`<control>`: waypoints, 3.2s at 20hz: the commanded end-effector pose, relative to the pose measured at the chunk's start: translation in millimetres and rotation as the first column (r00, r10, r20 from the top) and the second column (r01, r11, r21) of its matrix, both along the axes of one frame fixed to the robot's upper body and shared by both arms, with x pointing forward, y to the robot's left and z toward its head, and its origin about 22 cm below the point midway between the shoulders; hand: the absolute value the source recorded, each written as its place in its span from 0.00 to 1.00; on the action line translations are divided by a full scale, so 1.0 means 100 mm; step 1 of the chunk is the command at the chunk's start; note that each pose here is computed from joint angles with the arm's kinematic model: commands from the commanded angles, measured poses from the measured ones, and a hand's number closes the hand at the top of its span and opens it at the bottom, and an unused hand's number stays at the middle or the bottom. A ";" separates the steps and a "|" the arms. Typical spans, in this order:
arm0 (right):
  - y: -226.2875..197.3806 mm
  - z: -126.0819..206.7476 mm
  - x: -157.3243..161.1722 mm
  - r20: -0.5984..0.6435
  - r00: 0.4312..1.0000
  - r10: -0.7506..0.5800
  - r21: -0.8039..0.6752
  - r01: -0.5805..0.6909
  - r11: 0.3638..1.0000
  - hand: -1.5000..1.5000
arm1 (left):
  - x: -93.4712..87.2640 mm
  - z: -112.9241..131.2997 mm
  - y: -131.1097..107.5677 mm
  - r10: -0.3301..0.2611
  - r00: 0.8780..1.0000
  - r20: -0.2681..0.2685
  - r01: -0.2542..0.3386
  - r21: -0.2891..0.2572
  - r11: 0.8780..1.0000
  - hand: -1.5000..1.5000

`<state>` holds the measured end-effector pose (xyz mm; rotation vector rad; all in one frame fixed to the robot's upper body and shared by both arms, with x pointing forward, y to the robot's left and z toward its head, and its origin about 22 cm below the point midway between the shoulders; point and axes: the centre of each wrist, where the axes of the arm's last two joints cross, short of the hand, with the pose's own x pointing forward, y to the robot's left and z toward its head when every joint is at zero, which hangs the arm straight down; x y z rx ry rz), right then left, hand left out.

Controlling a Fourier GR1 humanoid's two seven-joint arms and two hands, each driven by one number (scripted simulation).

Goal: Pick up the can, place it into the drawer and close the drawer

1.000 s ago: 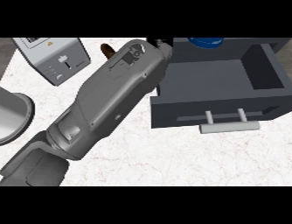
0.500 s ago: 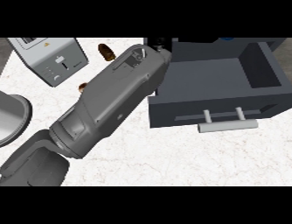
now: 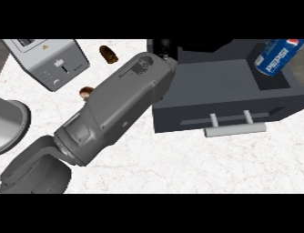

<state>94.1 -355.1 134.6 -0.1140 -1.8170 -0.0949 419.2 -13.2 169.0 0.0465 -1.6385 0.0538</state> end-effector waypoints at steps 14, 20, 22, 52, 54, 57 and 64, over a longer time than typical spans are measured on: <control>0.01 0.38 0.09 0.166 0.984 0.064 -0.348 -0.002 0.937 0.00 | 0.00 0.06 -0.03 -0.001 0.998 0.055 0.005 -0.075 0.997 0.00; 0.24 0.41 0.22 0.208 0.973 0.101 -0.460 0.006 0.888 0.00 | -0.01 0.08 -0.05 0.012 0.993 0.116 -0.002 -0.088 0.996 0.00; 0.35 0.42 0.33 0.213 0.971 0.110 -0.520 0.018 0.854 0.00 | -0.05 0.24 -0.13 -0.005 0.991 0.134 0.018 -0.094 0.995 0.00; 1.61 -0.26 2.41 0.061 0.989 0.137 -0.969 0.026 0.244 0.00 | 0.00 0.18 0.34 0.050 0.996 0.070 -0.045 -0.074 0.996 0.00; 1.72 -0.35 2.53 0.071 0.991 0.109 -0.969 0.043 0.244 0.00 | 0.07 0.39 0.60 0.053 0.996 0.069 -0.047 -0.091 0.995 0.00; 1.57 -0.46 2.75 0.068 0.994 0.088 -0.966 0.043 0.257 0.00 | 0.00 0.28 0.66 0.063 0.995 0.073 -0.057 -0.083 0.995 0.00; 1.39 -0.93 2.99 0.055 0.998 0.019 -0.982 0.051 0.184 0.00 | -0.03 0.43 0.85 0.079 0.994 0.079 -0.074 -0.071 0.995 0.00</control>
